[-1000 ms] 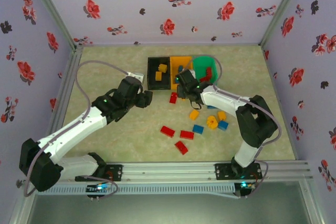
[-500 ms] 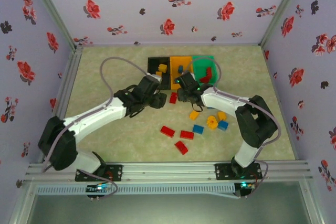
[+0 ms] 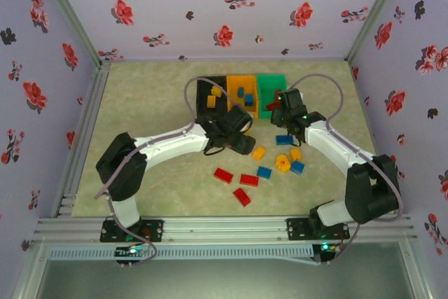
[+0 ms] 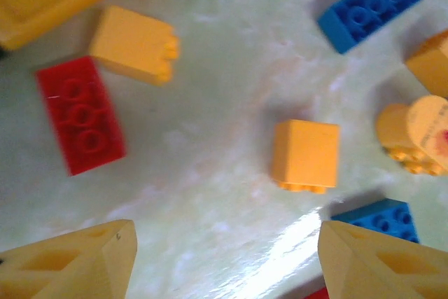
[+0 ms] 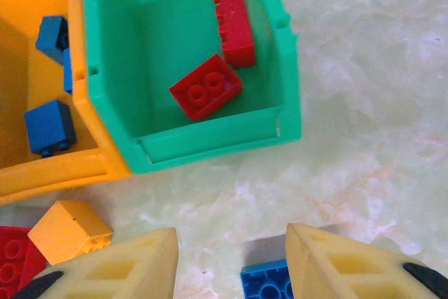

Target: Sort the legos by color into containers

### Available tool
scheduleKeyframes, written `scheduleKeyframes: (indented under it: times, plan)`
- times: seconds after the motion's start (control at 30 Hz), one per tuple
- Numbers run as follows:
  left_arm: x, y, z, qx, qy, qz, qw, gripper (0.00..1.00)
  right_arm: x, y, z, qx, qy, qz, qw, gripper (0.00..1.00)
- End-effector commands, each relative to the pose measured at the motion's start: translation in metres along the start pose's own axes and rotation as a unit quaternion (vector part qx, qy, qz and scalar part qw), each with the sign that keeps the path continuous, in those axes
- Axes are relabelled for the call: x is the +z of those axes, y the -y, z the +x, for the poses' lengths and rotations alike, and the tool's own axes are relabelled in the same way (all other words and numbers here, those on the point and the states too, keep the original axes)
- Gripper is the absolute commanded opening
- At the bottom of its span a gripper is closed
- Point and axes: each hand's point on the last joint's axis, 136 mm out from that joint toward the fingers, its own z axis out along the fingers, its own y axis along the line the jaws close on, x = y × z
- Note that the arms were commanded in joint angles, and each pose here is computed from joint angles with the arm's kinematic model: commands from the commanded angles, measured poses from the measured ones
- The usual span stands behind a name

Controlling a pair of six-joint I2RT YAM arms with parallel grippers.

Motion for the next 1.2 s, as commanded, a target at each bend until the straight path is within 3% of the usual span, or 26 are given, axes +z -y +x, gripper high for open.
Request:
scheduleKeyframes:
  times: [0.0, 0.17, 0.63, 0.73, 0.93, 1.17]
  plan:
    - [0.012, 0.032, 0.004, 0.032, -0.021, 0.044, 0.998, 0.70, -0.005, 0.011, 0.008, 0.008, -0.013, -0.005, 1.000, 0.45]
    - [0.038, 0.052, 0.005, 0.051, -0.042, 0.062, 0.996, 0.69, -0.005, 0.013, 0.011, 0.008, -0.015, -0.005, 1.000, 0.45]
    - [0.084, 0.049, 0.024, 0.053, -0.072, 0.042, 0.995, 0.65, -0.008, 0.020, 0.012, 0.010, -0.011, 0.002, 1.000, 0.45]
    - [0.089, 0.047, 0.024, 0.055, -0.072, 0.037, 0.995, 0.59, -0.008, 0.021, 0.012, 0.010, -0.011, 0.005, 1.000, 0.45]
    - [0.086, 0.042, 0.021, 0.057, -0.063, 0.023, 0.996, 0.34, -0.009, 0.021, 0.014, 0.008, -0.013, 0.004, 1.000, 0.44]
    - [0.053, 0.033, 0.002, 0.061, -0.027, 0.007, 0.998, 0.28, -0.026, 0.014, 0.012, -0.018, 0.010, -0.033, 0.999, 0.44]
